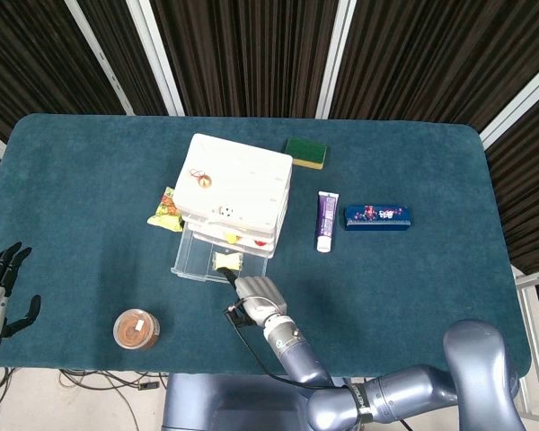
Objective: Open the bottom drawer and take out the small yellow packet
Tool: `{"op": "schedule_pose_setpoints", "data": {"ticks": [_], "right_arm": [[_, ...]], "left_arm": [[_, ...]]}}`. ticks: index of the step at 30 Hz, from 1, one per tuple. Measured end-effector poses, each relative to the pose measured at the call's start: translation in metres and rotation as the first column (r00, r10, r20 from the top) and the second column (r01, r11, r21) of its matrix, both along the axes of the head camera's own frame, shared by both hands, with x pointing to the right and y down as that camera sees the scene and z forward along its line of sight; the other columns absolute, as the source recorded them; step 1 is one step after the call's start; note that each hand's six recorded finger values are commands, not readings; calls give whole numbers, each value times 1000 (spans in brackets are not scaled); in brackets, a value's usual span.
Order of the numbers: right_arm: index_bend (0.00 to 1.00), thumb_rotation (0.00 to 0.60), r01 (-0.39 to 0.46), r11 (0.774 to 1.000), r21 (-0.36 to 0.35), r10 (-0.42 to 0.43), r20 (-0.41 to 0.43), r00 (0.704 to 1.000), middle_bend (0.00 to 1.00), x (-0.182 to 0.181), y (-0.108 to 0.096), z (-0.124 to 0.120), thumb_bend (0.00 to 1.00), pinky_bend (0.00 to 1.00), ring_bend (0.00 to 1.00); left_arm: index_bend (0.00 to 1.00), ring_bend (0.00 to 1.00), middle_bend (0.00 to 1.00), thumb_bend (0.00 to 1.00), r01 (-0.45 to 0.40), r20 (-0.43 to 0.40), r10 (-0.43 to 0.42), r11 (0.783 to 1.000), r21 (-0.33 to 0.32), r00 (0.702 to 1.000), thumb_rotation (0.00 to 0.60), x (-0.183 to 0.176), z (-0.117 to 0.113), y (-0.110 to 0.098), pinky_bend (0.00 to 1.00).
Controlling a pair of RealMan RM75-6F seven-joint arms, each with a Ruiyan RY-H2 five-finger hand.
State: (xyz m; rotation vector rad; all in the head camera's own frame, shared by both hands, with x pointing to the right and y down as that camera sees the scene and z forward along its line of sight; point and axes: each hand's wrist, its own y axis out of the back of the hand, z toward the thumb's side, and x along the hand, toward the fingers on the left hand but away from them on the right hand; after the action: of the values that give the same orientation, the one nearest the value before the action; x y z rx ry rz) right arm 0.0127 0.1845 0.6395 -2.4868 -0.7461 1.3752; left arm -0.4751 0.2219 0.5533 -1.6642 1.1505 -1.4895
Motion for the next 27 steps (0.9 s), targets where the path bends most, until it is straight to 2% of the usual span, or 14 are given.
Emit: {"op": "schedule_pose_setpoints", "data": {"ticks": [5, 9, 14, 17, 20, 27], "right_arm": [[98, 600, -9, 1000, 7, 9, 5, 1000, 965, 3, -3, -6, 558, 1000, 977], [141, 600, -16, 1000, 26, 16, 17, 1000, 965, 6, -9, -15, 537, 1000, 977], [158, 600, -19, 997, 77, 18, 12, 1000, 969, 9, -21, -28, 403, 1000, 982], [206, 600, -13, 992, 123, 13, 0, 1000, 994, 9, -31, -38, 346, 1000, 999], [252, 600, 0, 988, 155, 2, -10, 1000, 1000, 6, -41, -45, 301, 1000, 1000], [313, 600, 79, 971, 227, -58, -97, 994, 1000, -3, -63, -48, 246, 1000, 1000]], "left_arm": [[68, 0, 19, 439, 2, 0, -2, 1000, 1, 1000, 600, 0, 0, 0, 0], [67, 0, 19, 439, 2, -1, -2, 1000, 1, 1000, 600, 0, 0, 0, 0], [67, 0, 19, 439, 3, -5, -3, 1000, 2, 1000, 600, 0, 0, -1, 0], [67, 0, 19, 439, 3, -7, -3, 1000, 3, 1000, 600, 1, 0, -1, 0], [68, 0, 19, 438, 4, -10, -4, 1000, 1, 1000, 600, 1, 0, -1, 0], [68, 0, 19, 439, 5, -18, -5, 1000, -11, 1000, 600, 2, 2, 0, 0]]}}
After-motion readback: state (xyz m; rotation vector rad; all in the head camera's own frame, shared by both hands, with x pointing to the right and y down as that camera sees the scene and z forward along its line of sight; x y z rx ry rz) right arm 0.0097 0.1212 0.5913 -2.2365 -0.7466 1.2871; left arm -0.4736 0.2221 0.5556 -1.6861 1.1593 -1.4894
